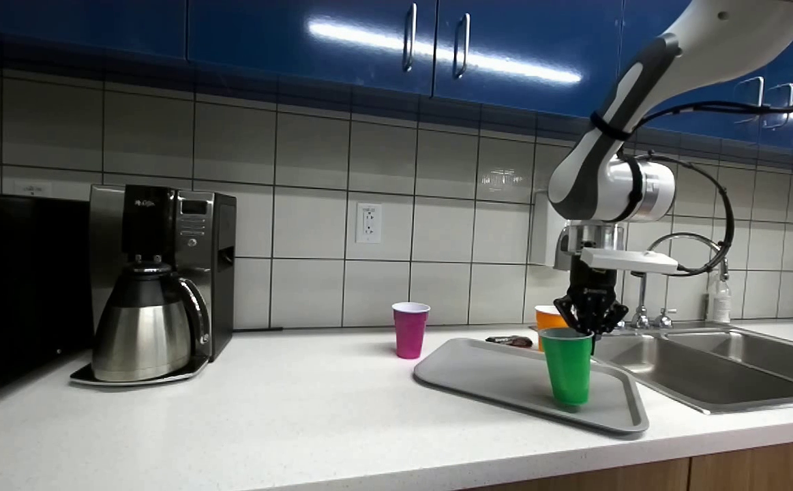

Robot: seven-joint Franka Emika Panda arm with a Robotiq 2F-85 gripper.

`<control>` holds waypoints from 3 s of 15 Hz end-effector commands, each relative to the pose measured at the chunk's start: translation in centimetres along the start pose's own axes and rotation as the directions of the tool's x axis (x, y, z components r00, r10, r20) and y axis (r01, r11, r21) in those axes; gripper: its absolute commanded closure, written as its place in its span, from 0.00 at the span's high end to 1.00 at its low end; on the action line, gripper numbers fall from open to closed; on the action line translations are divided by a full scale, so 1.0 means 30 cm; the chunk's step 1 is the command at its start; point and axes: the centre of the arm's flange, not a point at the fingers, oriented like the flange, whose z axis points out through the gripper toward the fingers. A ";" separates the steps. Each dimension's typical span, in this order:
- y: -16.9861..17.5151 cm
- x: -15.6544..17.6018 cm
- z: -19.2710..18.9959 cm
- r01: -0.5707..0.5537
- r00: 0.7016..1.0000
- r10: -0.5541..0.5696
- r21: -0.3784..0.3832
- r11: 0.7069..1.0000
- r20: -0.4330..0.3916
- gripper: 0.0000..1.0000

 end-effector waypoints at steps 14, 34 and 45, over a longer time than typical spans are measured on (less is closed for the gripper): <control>0.005 0.014 0.027 0.079 0.997 -0.079 -0.005 0.997 -0.003 0.01; -0.026 0.002 0.015 0.083 0.997 -0.083 -0.012 0.997 0.009 1.00; -0.040 -0.009 -0.125 0.083 0.996 -0.083 -0.002 0.997 -0.026 1.00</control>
